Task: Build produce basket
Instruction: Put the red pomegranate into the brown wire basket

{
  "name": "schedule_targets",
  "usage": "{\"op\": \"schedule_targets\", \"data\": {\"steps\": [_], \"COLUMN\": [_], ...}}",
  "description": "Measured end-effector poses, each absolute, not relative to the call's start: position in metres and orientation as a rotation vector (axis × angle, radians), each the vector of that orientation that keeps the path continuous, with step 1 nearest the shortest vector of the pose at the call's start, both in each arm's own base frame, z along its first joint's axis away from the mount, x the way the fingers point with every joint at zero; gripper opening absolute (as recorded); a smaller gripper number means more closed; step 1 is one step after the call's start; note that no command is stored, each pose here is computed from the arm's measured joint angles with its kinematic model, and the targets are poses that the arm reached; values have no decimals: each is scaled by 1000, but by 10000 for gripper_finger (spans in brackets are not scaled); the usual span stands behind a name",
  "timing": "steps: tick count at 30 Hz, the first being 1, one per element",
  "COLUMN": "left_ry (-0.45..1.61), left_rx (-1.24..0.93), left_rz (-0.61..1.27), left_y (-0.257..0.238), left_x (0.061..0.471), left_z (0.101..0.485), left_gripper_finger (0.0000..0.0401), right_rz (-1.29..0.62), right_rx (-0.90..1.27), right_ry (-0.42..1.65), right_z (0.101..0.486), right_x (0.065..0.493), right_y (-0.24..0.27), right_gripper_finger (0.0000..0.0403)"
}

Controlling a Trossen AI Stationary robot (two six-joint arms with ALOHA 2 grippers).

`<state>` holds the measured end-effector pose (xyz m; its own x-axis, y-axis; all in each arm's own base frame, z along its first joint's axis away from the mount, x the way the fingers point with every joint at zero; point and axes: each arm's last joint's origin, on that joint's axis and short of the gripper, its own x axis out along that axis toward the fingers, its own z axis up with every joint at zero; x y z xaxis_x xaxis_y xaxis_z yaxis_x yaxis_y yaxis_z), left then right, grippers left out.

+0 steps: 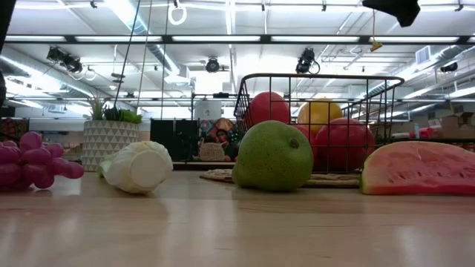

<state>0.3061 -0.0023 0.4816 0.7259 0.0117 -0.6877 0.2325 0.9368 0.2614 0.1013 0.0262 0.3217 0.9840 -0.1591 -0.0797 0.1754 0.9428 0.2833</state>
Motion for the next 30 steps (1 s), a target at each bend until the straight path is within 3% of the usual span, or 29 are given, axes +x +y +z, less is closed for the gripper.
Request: {"op": "schedule_targets", "data": {"steps": [18,23,30], "left_ry": [753,650,504], "left_rx": [295,291,215], "left_rz": [-50,5,64], "left_y": [0,1,2], "left_x": [226,193,164], "left_z": [508,486,420], "left_gripper_finger": [383,383,383], "right_rz": [-174,-174,-173], "right_rx": [295,297,301], "right_ry": [61,64,44], "right_z": [321,321,323], "right_x": [113,115,117], "right_y": [31,32,33], "right_gripper_finger": [387,387,387]}}
